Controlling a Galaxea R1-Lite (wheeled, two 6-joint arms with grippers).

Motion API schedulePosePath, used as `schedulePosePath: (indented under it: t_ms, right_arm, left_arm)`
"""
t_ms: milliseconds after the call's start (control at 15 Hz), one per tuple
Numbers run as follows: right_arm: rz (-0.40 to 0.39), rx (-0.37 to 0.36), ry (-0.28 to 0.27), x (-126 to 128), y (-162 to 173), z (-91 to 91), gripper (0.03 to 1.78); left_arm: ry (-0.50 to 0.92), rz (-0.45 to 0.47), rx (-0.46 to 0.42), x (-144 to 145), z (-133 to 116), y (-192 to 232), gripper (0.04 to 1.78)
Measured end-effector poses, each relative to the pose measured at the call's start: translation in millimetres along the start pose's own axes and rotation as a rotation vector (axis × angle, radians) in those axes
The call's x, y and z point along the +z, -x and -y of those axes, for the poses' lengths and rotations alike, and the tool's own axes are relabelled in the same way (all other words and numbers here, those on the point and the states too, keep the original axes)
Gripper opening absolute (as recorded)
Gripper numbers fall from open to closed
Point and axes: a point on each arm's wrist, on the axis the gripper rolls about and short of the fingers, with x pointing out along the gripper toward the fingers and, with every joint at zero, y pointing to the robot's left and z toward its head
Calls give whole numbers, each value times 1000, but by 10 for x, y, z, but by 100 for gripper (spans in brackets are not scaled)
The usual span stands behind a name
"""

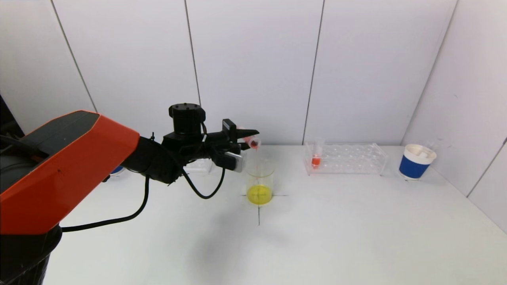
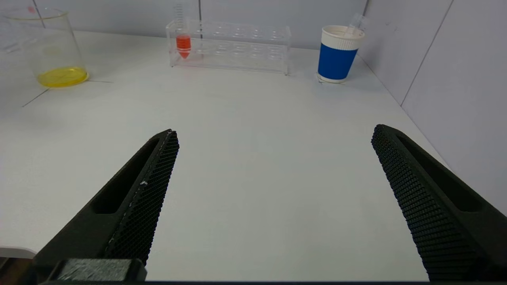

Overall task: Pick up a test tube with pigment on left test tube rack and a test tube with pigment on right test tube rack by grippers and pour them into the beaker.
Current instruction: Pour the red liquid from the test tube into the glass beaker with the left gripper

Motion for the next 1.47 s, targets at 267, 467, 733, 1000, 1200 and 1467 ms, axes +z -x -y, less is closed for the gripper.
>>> schedulePosePath:
  t_ms: [267,467,733,1000,1200,1467]
  right_arm:
    - [0,0,0,0,0,0,177]
    - [0,0,0,0,0,0,177]
    - [0,0,0,0,0,0,177]
    - [0,0,0,0,0,0,177]
    - [0,0,-1,0,0,0,177]
    - [0,0,-1,0,0,0,177]
  left_arm:
    - [-40,1,10,-18,-13,-32,46]
    - [-60,1,21,-44,-31,-61,46]
    - [-85,-1,23,-63,-25,-71,46]
    - [-115,-2,24,-73,-29,-70,46]
    - [-126,-1,25,-72,-32,-72,46]
    - [-194,4,37,-75,-86,-70,46]
